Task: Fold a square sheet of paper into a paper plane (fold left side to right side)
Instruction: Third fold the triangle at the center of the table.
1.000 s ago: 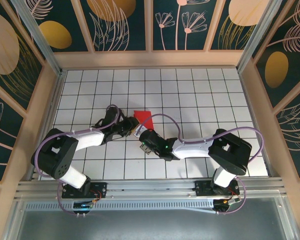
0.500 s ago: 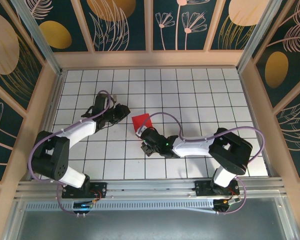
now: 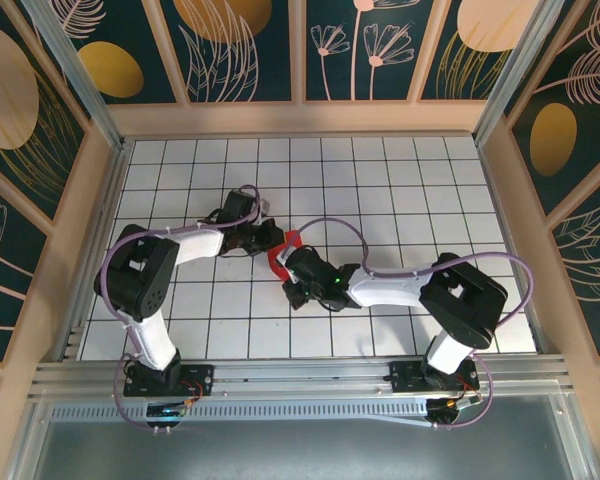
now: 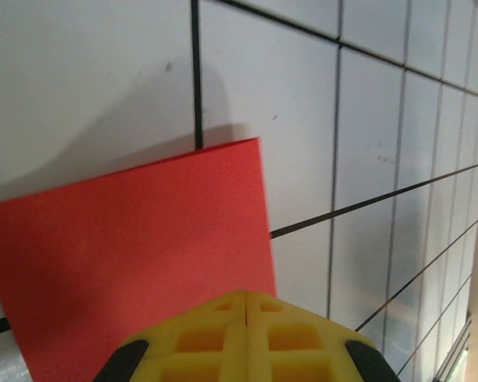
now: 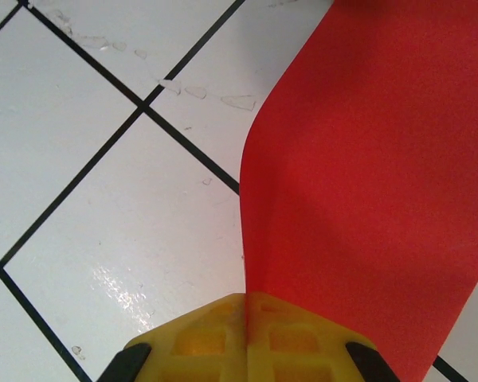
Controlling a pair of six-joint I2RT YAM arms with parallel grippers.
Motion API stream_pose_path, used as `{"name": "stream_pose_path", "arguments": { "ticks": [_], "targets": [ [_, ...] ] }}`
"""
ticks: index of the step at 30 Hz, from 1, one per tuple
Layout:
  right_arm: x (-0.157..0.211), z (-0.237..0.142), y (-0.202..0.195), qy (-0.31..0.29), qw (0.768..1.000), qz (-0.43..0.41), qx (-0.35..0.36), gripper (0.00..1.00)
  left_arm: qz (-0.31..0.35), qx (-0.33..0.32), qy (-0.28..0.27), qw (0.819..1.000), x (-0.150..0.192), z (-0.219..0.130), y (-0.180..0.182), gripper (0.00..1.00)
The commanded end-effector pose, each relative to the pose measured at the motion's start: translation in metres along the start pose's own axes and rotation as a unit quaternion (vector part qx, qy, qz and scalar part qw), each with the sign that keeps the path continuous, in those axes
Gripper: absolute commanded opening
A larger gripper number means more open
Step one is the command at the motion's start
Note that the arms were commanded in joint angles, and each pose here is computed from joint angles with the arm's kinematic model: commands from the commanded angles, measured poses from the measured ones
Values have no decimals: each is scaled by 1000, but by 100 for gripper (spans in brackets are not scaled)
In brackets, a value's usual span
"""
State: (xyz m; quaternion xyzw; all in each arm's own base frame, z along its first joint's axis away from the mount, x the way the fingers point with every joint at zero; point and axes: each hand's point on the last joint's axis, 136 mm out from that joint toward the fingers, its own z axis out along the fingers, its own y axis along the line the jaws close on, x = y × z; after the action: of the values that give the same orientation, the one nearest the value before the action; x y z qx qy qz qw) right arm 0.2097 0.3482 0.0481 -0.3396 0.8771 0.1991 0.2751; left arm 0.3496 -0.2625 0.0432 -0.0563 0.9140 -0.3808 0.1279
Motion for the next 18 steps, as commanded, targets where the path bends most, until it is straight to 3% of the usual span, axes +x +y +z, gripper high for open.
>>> {"name": "stream_pose_path", "arguments": {
  "ticks": [1,18],
  "targets": [
    [-10,-9,6,-15,999,26,-30,0,21,6,14,1000,-2,10,-4,3],
    [0,-5,15,1,993,63,-96,0,35,-58,40,997,10,30,33,0]
  ]
}}
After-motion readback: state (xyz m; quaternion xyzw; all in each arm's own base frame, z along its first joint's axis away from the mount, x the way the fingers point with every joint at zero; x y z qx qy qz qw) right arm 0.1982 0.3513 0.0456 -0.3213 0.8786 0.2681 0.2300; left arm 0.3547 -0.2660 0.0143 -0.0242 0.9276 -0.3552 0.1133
